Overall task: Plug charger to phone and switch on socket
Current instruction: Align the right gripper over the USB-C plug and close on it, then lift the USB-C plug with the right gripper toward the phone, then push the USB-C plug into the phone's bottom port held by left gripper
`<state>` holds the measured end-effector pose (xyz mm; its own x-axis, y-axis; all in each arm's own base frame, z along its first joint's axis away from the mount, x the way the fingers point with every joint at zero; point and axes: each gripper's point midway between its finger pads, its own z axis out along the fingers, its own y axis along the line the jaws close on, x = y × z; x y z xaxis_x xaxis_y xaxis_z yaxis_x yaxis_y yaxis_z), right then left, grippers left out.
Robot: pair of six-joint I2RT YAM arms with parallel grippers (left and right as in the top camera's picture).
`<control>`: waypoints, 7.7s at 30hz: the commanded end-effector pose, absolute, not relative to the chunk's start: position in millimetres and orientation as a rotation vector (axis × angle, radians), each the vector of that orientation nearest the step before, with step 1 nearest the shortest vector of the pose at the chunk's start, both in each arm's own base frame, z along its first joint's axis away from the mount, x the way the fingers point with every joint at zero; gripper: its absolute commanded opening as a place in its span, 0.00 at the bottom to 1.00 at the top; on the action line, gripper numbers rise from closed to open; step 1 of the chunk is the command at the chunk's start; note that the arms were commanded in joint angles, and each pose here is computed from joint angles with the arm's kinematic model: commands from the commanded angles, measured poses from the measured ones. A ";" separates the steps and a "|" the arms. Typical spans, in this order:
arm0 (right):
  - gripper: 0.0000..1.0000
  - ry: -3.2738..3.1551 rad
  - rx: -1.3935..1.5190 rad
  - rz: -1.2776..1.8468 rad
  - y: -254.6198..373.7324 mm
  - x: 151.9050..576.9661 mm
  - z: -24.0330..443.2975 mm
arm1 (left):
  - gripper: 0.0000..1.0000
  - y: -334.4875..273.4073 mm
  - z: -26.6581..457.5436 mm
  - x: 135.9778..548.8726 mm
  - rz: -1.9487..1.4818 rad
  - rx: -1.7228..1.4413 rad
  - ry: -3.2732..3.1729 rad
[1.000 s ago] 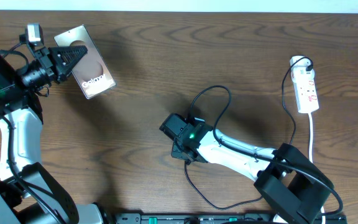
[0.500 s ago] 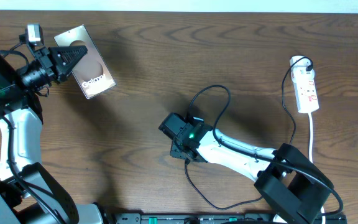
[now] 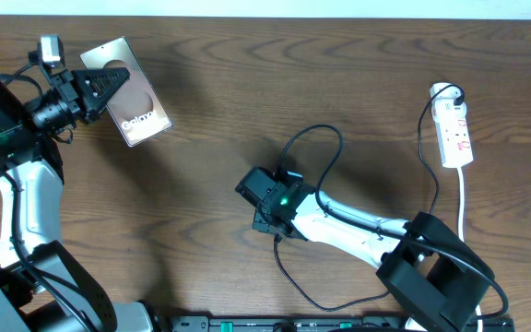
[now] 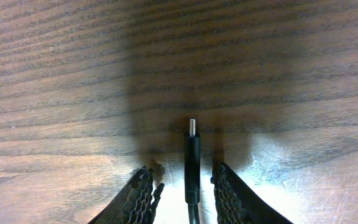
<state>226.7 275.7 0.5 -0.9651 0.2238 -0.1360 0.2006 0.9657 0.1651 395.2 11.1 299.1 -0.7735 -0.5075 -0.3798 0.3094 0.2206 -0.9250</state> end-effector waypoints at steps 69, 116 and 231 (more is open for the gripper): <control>0.01 2.053 -0.883 2.065 350.2 285.1 143.9 | 0.07 7.3 297.3 399.3 -1.579 -0.169 1.843; 0.01 1.646 -0.787 2.153 364.3 297.3 241.8 | 0.07 -70.8 336.2 415.3 -1.626 -0.046 1.755; 0.01 1.607 -0.519 2.184 369.2 341.0 278.5 | 0.08 -91.4 335.2 410.8 -1.633 0.041 1.760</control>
<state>325.0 370.5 262.3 -0.8384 -0.0025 -0.5451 -0.5242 -0.2700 0.8076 423.8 -83.2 331.7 -0.7134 -0.5018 -0.4892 0.4453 0.2145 -0.8693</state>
